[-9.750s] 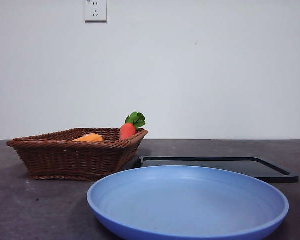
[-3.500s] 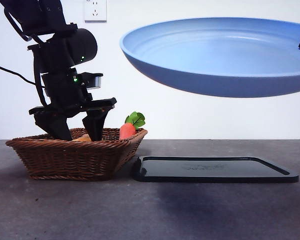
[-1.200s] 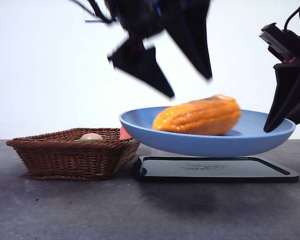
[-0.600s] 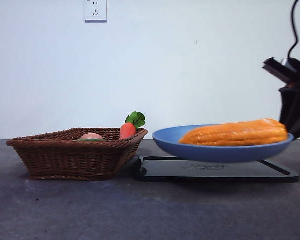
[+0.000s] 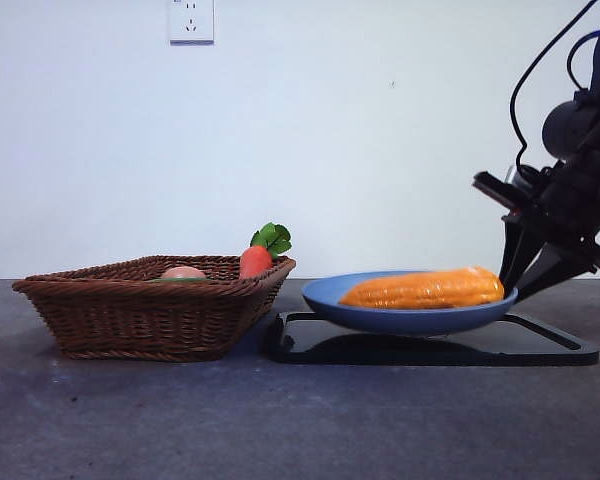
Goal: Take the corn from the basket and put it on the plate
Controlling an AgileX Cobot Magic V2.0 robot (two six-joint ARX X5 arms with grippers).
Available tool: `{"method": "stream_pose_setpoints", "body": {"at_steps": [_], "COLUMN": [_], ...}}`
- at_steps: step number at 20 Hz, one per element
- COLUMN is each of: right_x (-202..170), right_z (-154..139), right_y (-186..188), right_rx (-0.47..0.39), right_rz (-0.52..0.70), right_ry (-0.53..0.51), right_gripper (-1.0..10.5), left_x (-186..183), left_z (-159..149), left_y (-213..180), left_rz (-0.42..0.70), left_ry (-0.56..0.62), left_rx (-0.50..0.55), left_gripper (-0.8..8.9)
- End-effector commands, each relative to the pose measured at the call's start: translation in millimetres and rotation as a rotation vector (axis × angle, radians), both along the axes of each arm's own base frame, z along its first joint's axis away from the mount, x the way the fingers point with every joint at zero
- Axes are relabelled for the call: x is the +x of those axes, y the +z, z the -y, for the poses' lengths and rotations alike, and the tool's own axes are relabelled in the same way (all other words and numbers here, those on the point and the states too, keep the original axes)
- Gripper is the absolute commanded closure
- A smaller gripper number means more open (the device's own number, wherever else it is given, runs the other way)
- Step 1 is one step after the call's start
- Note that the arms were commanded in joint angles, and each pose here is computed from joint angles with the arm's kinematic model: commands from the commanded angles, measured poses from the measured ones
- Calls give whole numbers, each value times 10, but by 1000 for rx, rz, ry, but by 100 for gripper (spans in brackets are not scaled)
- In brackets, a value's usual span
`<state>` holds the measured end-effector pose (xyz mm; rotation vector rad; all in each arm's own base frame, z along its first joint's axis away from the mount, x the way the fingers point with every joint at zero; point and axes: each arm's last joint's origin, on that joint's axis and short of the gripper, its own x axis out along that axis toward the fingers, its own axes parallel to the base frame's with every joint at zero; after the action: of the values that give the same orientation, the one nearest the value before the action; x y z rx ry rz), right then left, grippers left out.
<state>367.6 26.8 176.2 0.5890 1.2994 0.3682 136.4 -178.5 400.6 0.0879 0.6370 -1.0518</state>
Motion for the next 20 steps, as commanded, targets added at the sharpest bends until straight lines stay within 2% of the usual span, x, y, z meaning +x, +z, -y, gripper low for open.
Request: {"method": "stream_pose_setpoints", "body": {"at_steps": [1, 5, 9, 13, 15, 18, 20], "right_x": [59, 51, 37, -5, -60, -169, -272], "right_z": [-11, -60, -142, -165, -118, 5, 62], "right_y": [-62, -89, -96, -70, 12, 248, 472], "right_rx": [-2, -8, -41, -48, -82, -134, -138], "right_rz": [8, 4, -3, -11, -12, 22, 67], "right_ry": [33, 63, 79, 114, 123, 117, 111], "right_gripper": [944, 941, 752, 745, 743, 742, 742], "left_x": [-22, -21, -19, -19, -18, -18, -18], "left_z": [15, 15, 14, 13, 12, 12, 12], "left_y": [75, 75, 75, 74, 74, 74, 74], "left_rz": [18, 18, 22, 23, 25, 26, 26], "left_ry": [-9, -8, -3, -2, 3, 3, 3], "left_rx": [-22, -22, -19, -18, -16, -16, -16], "left_gripper": [474, 474, 474, 474, 474, 474, 474]}}
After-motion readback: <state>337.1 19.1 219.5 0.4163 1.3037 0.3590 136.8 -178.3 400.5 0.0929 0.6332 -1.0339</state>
